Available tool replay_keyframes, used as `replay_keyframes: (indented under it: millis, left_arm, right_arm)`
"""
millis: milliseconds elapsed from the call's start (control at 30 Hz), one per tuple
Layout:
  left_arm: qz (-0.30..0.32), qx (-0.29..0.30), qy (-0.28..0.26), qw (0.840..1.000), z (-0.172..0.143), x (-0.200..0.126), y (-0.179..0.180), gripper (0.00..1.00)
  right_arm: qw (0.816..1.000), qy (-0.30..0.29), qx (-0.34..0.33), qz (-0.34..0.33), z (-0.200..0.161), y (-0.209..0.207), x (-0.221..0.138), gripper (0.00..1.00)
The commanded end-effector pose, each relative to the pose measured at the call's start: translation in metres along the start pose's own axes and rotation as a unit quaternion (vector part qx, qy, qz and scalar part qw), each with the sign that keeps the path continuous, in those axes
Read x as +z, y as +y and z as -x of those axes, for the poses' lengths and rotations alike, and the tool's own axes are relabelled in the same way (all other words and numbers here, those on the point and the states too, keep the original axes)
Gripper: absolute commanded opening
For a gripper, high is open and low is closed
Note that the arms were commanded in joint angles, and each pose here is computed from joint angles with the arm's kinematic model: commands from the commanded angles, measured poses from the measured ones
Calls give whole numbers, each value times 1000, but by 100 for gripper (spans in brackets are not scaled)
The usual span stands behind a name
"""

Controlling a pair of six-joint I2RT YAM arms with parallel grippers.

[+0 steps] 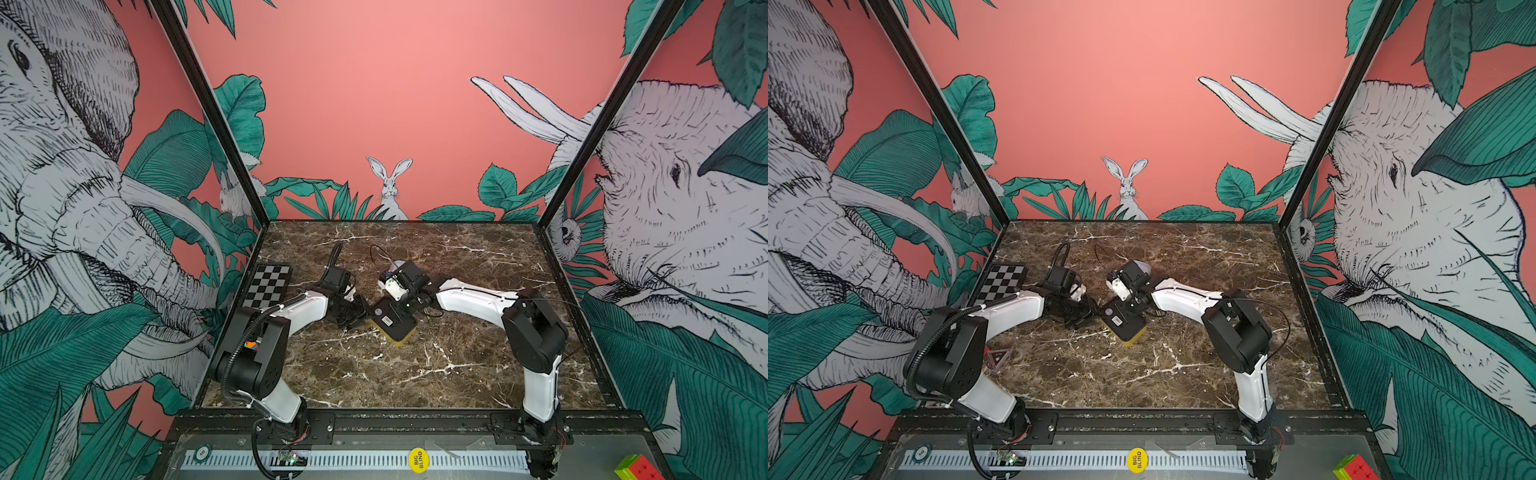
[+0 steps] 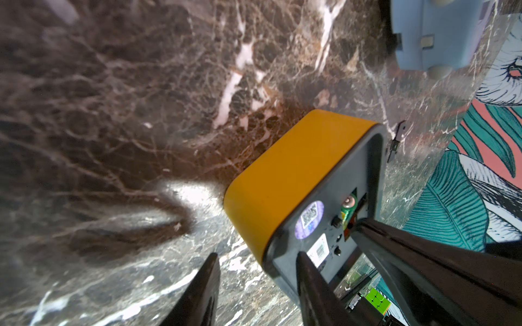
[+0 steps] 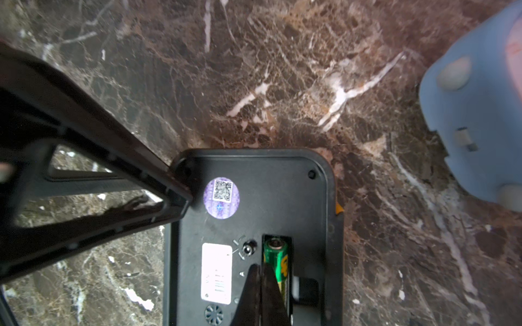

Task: Insert the battery into the alarm
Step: Install the battery in the alarm.

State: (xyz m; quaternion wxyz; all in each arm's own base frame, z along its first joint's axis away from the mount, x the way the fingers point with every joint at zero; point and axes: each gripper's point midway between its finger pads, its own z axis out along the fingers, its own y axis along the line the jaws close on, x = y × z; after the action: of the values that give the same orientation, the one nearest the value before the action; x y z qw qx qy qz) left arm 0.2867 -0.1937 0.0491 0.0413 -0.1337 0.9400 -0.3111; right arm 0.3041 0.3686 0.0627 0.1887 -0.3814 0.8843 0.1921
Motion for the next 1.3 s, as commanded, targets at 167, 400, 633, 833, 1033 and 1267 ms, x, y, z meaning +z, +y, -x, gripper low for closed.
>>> replay_keyframes:
  millis: [167, 400, 633, 833, 1033, 1267]
  left_arm:
    - [9, -12, 4, 1000, -4, 2, 8, 46]
    - [10, -10, 3, 1000, -4, 1, 8, 46]
    - [9, -8, 3, 1000, -4, 1, 6, 46]
    - [9, -6, 3, 1000, -5, 1, 5, 46]
    - [9, -5, 4, 1000, -5, 2, 5, 46]
    - [9, -7, 5, 1000, -7, 3, 6, 46]
  right_arm:
    - [999, 33, 6, -16, -17, -10, 10, 1]
    - [997, 62, 38, -16, -34, -14, 18, 0]
    - [999, -12, 18, 24, -2, 6, -11, 2]
    - [998, -59, 6, 22, 19, 8, -26, 3]
    - [1000, -28, 3, -14, 11, -7, -15, 3]
    - [1000, 5, 4, -30, -2, -17, 2, 4]
